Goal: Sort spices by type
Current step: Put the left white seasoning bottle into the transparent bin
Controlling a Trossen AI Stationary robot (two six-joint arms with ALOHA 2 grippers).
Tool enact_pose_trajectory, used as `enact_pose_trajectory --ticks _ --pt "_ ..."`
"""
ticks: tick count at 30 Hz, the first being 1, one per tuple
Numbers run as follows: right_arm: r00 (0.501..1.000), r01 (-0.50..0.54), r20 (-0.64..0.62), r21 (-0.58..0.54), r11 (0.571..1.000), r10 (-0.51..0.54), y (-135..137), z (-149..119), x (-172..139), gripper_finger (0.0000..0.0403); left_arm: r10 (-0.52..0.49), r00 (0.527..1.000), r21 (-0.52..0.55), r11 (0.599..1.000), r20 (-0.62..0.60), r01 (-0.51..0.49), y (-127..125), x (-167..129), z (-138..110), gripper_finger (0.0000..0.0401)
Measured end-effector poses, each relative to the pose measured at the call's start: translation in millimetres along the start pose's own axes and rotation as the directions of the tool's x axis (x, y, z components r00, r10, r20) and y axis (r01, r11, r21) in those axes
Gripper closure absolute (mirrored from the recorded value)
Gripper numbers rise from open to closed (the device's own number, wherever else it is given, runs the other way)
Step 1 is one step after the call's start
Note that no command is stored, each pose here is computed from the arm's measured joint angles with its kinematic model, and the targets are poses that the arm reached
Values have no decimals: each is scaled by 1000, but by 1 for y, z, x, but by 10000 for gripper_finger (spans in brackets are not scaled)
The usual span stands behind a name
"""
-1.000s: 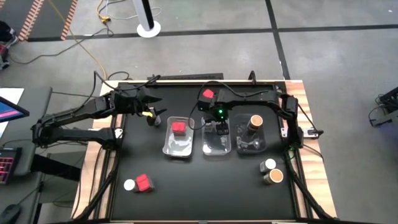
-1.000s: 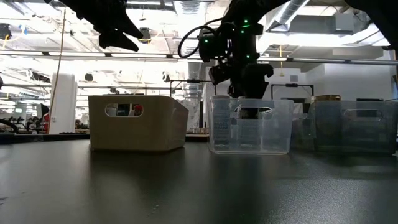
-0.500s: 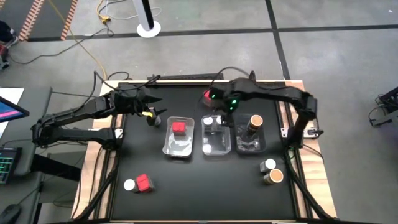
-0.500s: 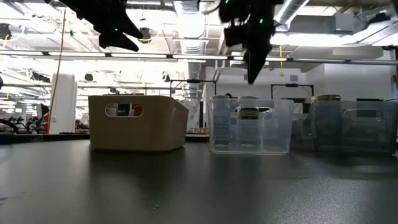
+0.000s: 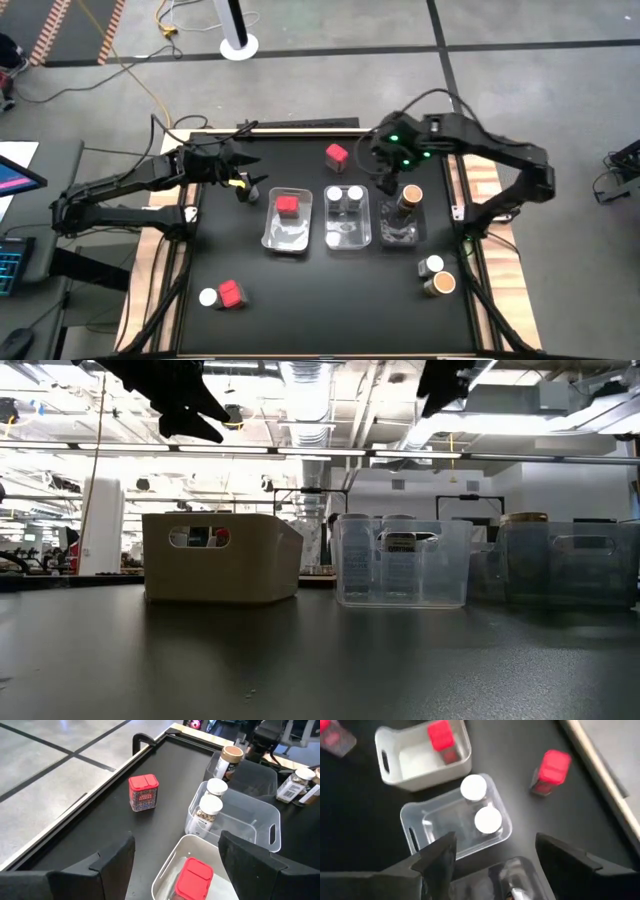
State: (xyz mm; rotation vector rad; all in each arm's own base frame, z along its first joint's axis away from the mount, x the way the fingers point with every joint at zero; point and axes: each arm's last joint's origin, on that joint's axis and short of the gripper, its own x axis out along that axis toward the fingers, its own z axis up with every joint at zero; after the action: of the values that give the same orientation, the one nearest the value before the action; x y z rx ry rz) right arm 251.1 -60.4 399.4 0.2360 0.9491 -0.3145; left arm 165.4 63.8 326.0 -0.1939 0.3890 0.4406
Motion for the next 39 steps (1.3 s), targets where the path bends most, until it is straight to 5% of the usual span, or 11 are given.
enact_pose_trajectory --ticks 7,13,20,31,39 --pt "970 152 182 56 987 -160 14 -33 -22 105 0 1000 0 1000 0 0 0 0 0 126" --pt "951 94 277 155 983 -135 19 -77 -11 106 0 1000 0 1000 0 0 0 0 0 126" --pt "849 69 499 221 973 -173 17 -105 5 106 -21 1000 52 998 -12 22 -5 1 -1 126" --pt "822 63 530 281 958 -209 4 -122 19 106 23 1000 30 999 0 -23 -17 0 -3 164" --pt "822 105 528 223 969 -211 4 -123 19 107 -3 1000 2 1000 -2 3 -24 -1 -4 193"
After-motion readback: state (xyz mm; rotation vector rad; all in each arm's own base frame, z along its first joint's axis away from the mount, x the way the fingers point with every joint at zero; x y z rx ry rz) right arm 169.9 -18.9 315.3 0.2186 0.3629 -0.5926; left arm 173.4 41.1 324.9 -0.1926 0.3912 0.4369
